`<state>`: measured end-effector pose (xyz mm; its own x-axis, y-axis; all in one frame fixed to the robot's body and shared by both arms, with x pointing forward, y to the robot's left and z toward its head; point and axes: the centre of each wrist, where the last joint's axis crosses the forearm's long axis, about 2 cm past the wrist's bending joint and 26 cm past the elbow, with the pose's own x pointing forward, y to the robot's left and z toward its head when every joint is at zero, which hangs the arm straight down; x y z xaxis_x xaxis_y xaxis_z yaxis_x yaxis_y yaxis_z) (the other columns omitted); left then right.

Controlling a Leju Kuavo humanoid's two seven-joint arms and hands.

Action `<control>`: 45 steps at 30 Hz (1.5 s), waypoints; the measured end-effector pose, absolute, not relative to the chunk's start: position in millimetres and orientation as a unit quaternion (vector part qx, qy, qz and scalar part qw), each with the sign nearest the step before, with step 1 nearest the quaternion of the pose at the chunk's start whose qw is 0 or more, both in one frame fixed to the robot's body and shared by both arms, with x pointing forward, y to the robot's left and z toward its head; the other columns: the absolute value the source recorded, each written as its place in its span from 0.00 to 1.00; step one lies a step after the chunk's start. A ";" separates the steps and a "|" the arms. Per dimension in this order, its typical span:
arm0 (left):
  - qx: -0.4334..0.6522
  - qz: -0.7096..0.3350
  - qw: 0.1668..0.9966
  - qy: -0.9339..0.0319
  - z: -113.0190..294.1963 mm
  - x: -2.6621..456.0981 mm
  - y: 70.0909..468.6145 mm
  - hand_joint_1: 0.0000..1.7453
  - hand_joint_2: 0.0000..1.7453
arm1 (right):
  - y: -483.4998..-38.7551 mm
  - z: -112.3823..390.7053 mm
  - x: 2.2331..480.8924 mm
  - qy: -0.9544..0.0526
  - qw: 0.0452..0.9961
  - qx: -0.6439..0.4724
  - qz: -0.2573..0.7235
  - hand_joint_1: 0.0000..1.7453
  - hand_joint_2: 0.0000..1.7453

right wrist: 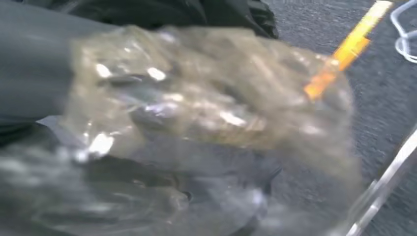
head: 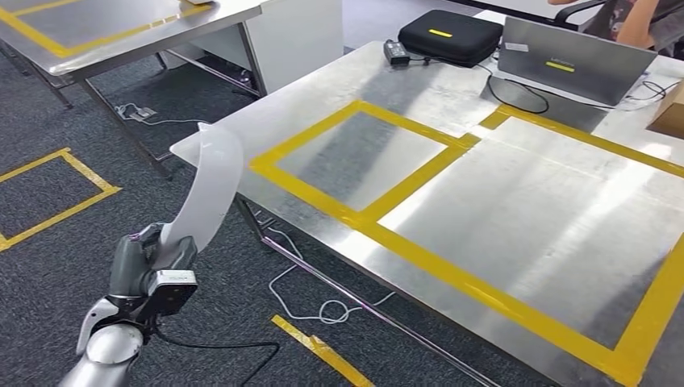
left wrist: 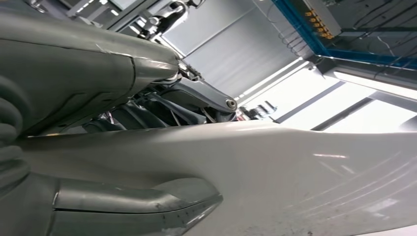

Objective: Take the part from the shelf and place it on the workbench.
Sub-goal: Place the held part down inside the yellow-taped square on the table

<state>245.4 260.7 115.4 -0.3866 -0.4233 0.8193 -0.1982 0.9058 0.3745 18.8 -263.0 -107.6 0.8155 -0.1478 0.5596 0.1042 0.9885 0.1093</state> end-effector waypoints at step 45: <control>0.171 -0.117 0.533 -0.820 114.9 265.0 258.0 1.00 1.00 | -261.1 -110.0 22.4 -0.298 0.951 0.054 -0.055 0.00 0.00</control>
<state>265.0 258.0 114.9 -0.3726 -0.4051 0.8349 -0.1549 0.9142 0.3745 22.4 -261.1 -110.0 0.8162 -0.1361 0.5615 0.0714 0.9882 0.1359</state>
